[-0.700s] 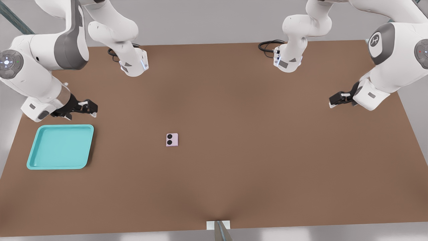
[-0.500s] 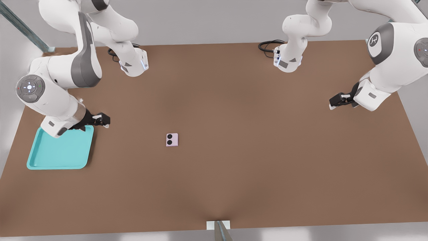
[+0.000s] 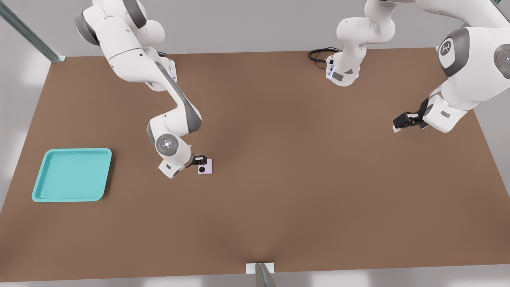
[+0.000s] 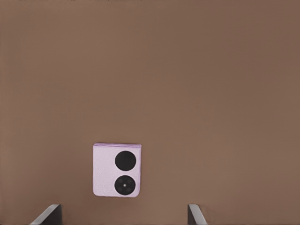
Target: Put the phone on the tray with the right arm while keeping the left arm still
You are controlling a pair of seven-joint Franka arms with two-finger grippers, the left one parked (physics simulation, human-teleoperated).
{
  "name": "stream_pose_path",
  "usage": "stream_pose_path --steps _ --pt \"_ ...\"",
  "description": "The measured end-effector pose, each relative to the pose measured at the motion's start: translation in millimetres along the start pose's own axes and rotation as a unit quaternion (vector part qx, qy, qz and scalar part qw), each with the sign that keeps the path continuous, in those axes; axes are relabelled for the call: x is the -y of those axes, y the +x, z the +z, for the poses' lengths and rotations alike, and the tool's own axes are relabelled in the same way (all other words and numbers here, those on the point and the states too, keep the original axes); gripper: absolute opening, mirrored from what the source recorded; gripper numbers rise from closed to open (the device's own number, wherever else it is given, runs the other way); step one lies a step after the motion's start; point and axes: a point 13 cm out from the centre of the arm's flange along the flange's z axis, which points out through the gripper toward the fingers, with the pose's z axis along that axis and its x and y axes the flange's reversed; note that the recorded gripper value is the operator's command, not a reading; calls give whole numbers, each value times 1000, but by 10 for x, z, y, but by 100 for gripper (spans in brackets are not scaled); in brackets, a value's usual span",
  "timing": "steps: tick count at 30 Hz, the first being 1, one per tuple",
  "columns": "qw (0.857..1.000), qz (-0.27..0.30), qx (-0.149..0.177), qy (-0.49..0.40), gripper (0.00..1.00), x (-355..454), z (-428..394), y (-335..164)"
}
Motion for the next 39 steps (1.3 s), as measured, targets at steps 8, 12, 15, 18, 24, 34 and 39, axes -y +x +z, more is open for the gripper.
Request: stream_pose_path --steps 8,12,15,18,24,34,39 --pt "995 98 13 -18 100 -166 658 -21" --pt "992 126 14 -15 100 -144 924 61" --pt "993 118 25 -6 100 -195 1036 158" --pt "993 110 40 2 100 -227 1070 157" --pt "992 118 51 8 100 -232 1140 138" --pt "991 111 74 11 100 -279 1128 157" --pt "988 117 99 7 100 -348 699 -96"
